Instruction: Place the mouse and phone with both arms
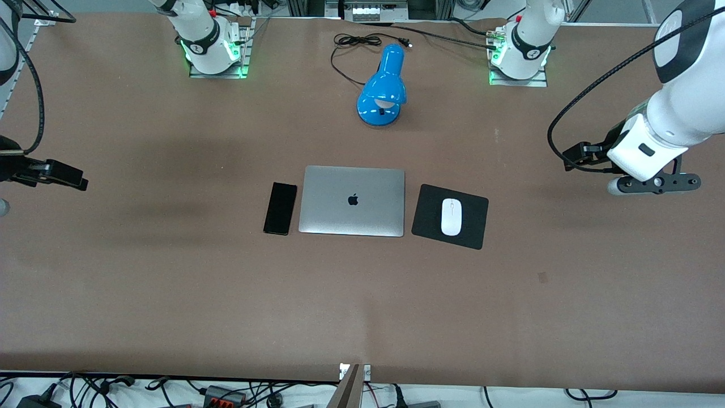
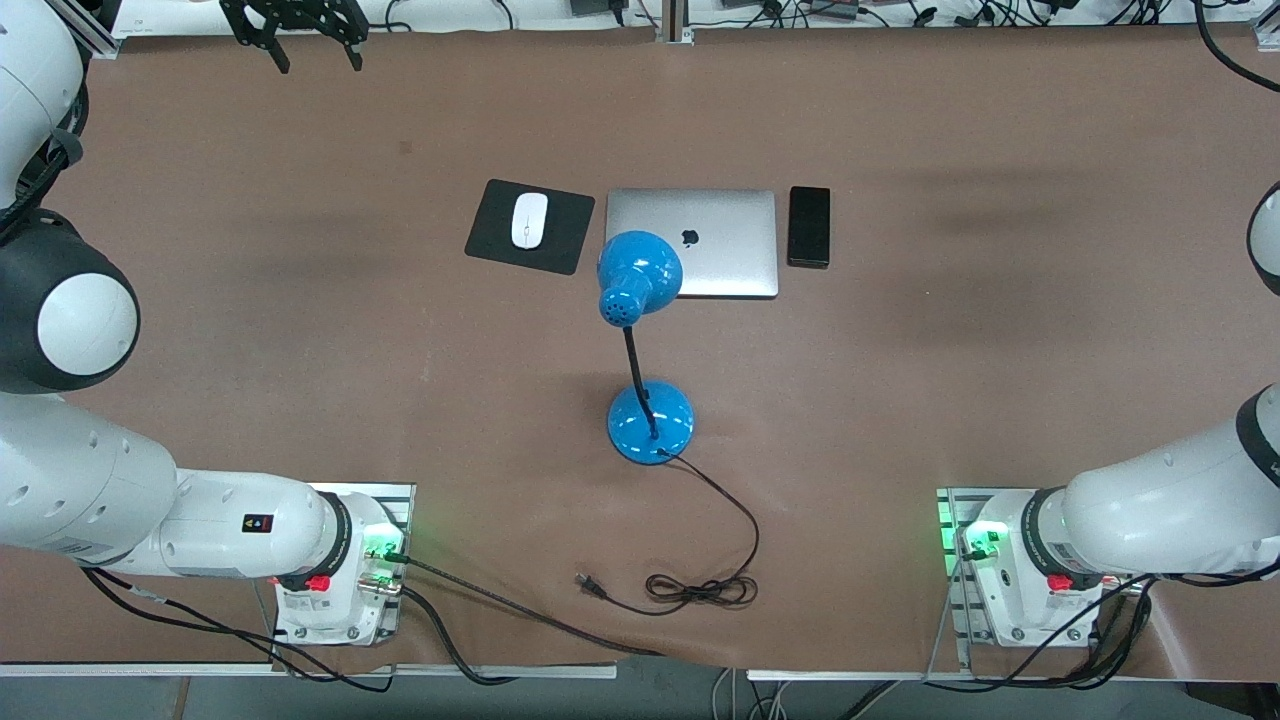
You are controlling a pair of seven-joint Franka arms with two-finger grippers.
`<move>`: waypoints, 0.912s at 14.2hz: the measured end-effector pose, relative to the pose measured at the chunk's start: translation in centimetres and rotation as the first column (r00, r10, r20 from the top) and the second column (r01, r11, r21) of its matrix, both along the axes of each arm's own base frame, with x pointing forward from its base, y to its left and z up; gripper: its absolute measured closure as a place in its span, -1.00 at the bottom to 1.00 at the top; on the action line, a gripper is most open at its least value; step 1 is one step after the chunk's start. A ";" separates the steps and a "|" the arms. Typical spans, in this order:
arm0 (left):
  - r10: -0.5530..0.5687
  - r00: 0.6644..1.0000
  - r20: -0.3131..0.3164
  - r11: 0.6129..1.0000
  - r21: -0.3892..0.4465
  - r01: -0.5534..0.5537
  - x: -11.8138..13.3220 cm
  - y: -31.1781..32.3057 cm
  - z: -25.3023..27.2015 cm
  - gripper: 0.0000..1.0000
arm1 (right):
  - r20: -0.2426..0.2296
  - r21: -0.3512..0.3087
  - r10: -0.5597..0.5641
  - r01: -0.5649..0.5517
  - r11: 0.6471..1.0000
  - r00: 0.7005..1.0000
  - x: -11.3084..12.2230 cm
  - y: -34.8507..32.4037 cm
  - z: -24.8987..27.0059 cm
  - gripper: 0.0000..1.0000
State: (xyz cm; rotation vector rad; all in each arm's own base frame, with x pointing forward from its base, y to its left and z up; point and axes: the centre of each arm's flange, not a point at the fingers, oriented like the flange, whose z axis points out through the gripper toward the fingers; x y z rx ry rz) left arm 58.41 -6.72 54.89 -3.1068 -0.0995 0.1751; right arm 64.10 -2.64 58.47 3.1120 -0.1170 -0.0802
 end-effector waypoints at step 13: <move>0.029 0.997 0.065 0.999 -0.034 -0.027 0.5 1.2 4.0 -1.00 | 0.056 0.001 0.078 -0.078 0.997 0.995 -4.6 -0.3 -1.1 -1.00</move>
